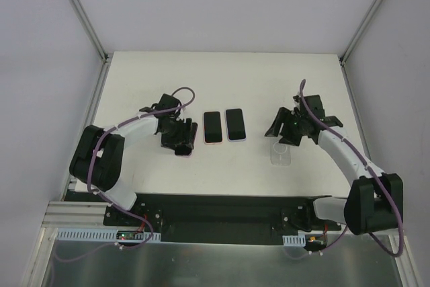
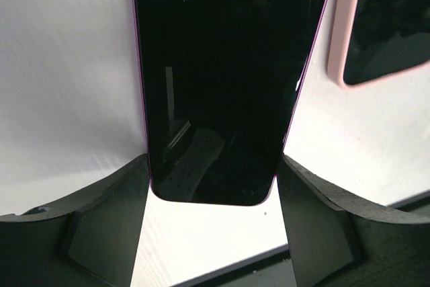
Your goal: Put the phone into the phone case
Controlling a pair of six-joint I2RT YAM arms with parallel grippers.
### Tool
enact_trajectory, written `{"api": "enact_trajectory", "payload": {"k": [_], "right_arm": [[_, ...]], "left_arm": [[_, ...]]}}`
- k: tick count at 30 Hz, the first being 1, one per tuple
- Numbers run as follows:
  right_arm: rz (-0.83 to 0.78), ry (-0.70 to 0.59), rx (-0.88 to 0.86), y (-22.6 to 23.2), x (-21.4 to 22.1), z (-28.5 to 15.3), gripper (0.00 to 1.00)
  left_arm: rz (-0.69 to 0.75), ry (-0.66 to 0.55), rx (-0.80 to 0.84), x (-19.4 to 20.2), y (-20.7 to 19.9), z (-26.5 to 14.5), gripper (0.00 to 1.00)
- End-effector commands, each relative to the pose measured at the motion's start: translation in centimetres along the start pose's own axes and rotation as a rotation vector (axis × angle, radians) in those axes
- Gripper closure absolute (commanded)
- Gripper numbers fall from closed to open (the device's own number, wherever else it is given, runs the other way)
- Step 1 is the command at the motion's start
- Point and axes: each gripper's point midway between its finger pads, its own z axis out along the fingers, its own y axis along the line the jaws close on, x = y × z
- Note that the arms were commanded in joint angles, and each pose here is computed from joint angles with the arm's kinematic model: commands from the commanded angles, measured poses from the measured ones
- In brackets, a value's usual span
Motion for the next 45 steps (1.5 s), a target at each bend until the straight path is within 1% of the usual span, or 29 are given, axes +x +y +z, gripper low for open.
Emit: {"api": "enact_trajectory", "payload": {"k": [1,2,4,5,7,8,9,10,12,13,15,16,18,26,36,40,45], "right_arm": [[0.096,-0.115,-0.162,7.2,-0.1,0.7,0.34],[0.054,-0.092,-0.182,9.2,1.4,1.2,0.35],[0.058,-0.089,-0.175,11.6,1.5,2.3,0.35],[0.016,-0.051,-0.188,13.4,3.2,2.8,0.36],[0.002,-0.027,-0.181,16.0,3.7,4.3,0.37],[-0.033,-0.001,-0.195,17.6,5.3,4.8,0.38],[-0.035,0.003,-0.208,18.7,5.6,5.4,0.38],[-0.026,0.043,-0.198,19.2,6.7,7.0,0.39],[-0.009,0.062,-0.287,22.6,7.4,7.6,0.41],[-0.006,0.094,-0.286,23.0,8.3,8.8,0.41],[-0.007,0.108,-0.325,25.2,8.7,9.1,0.41],[-0.011,0.117,-0.319,25.4,9.1,9.9,0.41],[-0.018,0.115,-0.327,26.3,9.3,10.2,0.43],[-0.005,0.124,-0.279,25.7,10.2,12.2,0.5],[-0.019,0.137,-0.275,25.6,10.5,12.8,0.51],[-0.02,0.15,-0.275,25.4,11.1,13.3,0.55],[-0.004,0.189,-0.322,26.1,12.1,14.4,0.62]], "left_arm": [[-0.058,0.03,0.088,2.4,-1.5,-0.7,0.34],[-0.067,0.04,0.083,3.0,-1.2,-0.6,0.34],[-0.067,0.034,0.093,3.4,-1.2,-0.6,0.34],[-0.076,0.048,0.092,4.1,-1.0,-0.4,0.34],[-0.078,0.036,0.115,4.3,-1.3,-0.5,0.34],[-0.086,0.048,0.115,5.1,-1.1,-0.3,0.34],[-0.092,0.047,0.129,5.4,-1.3,-0.4,0.34],[-0.09,0.028,0.146,5.3,-1.5,-0.6,0.34],[-0.098,0.034,0.166,6.1,-1.5,-0.5,0.34],[-0.096,0.029,0.176,6.2,-1.6,-0.7,0.34],[-0.098,0.035,0.188,6.8,-1.6,-0.6,0.34],[-0.093,0.024,0.19,6.8,-1.6,-0.8,0.34],[-0.091,0.025,0.186,7.1,-1.4,-0.8,0.33],[-0.108,0.016,0.211,7.3,-1.7,-0.9,0.34],[-0.106,0.018,0.22,7.3,-1.8,-0.9,0.33],[-0.104,0.012,0.222,7.4,-1.8,-1.0,0.33],[-0.105,0.004,0.235,7.2,-2.1,-1.2,0.33]]}}
